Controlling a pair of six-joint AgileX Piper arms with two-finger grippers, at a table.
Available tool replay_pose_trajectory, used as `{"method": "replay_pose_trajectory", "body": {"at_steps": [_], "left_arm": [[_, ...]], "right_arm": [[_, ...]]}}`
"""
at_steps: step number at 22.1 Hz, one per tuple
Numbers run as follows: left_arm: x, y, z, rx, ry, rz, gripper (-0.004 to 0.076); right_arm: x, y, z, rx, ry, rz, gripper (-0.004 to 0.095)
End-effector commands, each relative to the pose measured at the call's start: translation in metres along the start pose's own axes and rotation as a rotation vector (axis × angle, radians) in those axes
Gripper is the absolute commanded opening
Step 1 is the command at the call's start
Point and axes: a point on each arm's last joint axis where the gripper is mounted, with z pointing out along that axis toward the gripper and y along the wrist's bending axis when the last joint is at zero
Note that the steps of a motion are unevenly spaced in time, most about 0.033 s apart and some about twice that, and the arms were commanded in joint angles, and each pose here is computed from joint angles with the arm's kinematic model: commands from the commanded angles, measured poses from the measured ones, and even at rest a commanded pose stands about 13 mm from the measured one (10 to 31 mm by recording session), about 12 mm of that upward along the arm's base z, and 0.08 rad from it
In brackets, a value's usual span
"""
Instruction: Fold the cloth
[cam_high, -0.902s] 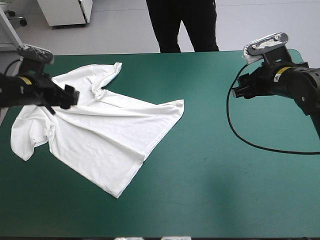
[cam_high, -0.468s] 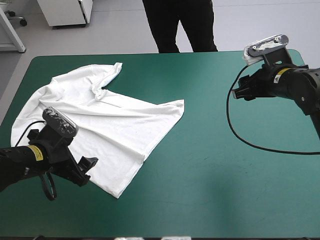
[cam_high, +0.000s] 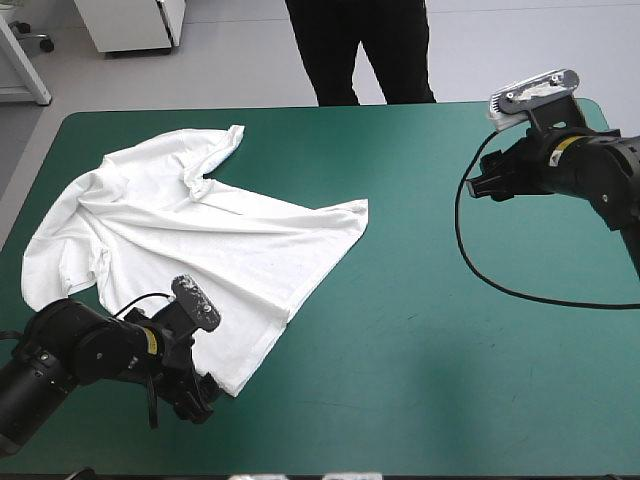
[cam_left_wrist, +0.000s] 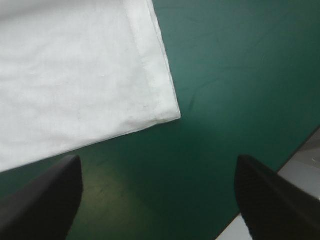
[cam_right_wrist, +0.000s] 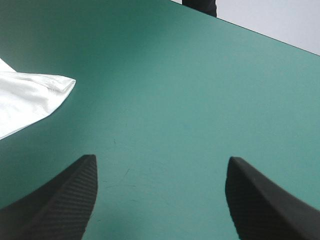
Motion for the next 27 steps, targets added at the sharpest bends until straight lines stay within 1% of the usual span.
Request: {"method": "replay_pose_trajectory", "body": {"at_steps": [1,4,7,12,14,16,18,19,24,26,27], "left_arm": [[-0.001,-0.004,0.01,0.014,-0.053,0.02,0.0587],[0.005,-0.005,0.038,0.045,-0.001,0.031,0.0551],[0.005,-0.005,0.06,0.068,0.029,0.032,0.0545],[-0.009,0.002,0.092,0.075,0.075,0.029,0.0545],[-0.01,0.003,0.102,0.092,0.114,0.021,0.0541],[-0.011,0.003,0.111,0.111,0.147,0.006,0.048],[-0.012,0.002,0.116,0.126,0.166,-0.005,0.0363],[-0.012,0.001,0.116,0.135,0.164,-0.016,0.0286],[-0.013,0.0,0.116,0.148,0.159,-0.027,0.006],[-0.012,0.0,0.116,0.152,0.163,-0.029,-0.0002],[-0.012,-0.001,0.116,0.156,0.167,-0.03,-0.0008]], "right_arm": [[-0.009,-0.004,-0.019,0.033,-0.11,-0.01,0.0671],[-0.009,-0.004,-0.016,0.032,-0.106,-0.011,0.0671],[-0.01,-0.003,-0.013,0.029,-0.101,-0.011,0.0671],[-0.011,-0.004,-0.013,0.03,-0.11,-0.011,0.0671],[-0.01,-0.004,-0.013,0.03,-0.108,-0.011,0.0671],[-0.01,-0.003,-0.013,0.027,-0.098,-0.01,0.0671],[-0.01,-0.003,-0.011,0.025,-0.096,-0.012,0.0671],[-0.01,-0.003,-0.01,0.025,-0.095,-0.018,0.0671],[-0.012,0.0,0.0,0.0,-0.086,-0.01,0.0671],[-0.013,0.002,0.006,-0.021,-0.082,0.001,0.0671],[-0.014,0.003,0.011,-0.032,-0.081,0.001,0.0671]]}}
